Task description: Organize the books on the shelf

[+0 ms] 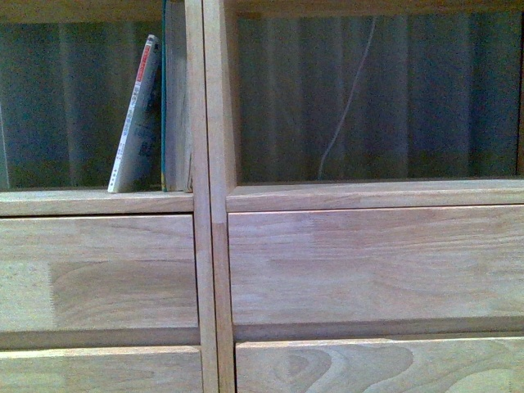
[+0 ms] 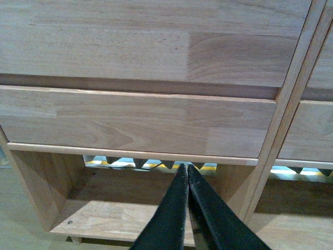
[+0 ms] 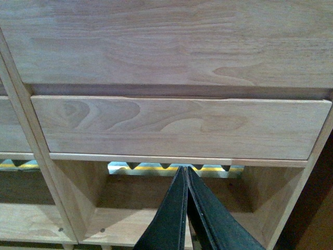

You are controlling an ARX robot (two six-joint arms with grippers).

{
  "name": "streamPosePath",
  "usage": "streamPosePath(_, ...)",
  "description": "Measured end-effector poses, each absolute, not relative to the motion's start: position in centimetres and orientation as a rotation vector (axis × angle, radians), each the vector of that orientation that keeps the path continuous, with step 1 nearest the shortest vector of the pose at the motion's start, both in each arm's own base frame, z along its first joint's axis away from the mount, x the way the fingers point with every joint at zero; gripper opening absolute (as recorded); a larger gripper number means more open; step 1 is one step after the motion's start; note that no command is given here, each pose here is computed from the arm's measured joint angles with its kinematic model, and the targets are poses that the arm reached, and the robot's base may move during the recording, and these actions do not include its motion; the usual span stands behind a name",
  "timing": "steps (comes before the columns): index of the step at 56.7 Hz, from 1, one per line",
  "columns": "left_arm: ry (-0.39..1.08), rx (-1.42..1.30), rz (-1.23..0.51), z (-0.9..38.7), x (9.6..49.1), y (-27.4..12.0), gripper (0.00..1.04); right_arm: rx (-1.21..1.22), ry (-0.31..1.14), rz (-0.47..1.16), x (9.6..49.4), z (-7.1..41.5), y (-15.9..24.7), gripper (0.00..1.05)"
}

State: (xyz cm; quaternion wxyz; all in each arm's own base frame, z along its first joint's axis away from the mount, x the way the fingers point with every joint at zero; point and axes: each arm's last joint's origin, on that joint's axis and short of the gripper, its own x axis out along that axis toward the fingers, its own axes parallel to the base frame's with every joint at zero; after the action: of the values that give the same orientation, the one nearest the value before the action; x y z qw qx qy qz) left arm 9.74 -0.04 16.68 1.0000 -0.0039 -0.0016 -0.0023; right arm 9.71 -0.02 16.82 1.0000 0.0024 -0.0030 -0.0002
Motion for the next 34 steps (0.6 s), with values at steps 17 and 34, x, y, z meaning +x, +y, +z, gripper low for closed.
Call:
streamPosePath(17, -0.003, -0.008, -0.004, 16.68, 9.74, -0.04, 0.72, 0.004, -0.006, 0.000, 9.71, 16.82, -0.02, 0.62)
streamPosePath(34, -0.003, -0.005, -0.004, 16.68, 9.74, -0.04, 0.98, 0.004, -0.006, 0.000, 9.71, 16.82, -0.02, 0.98)
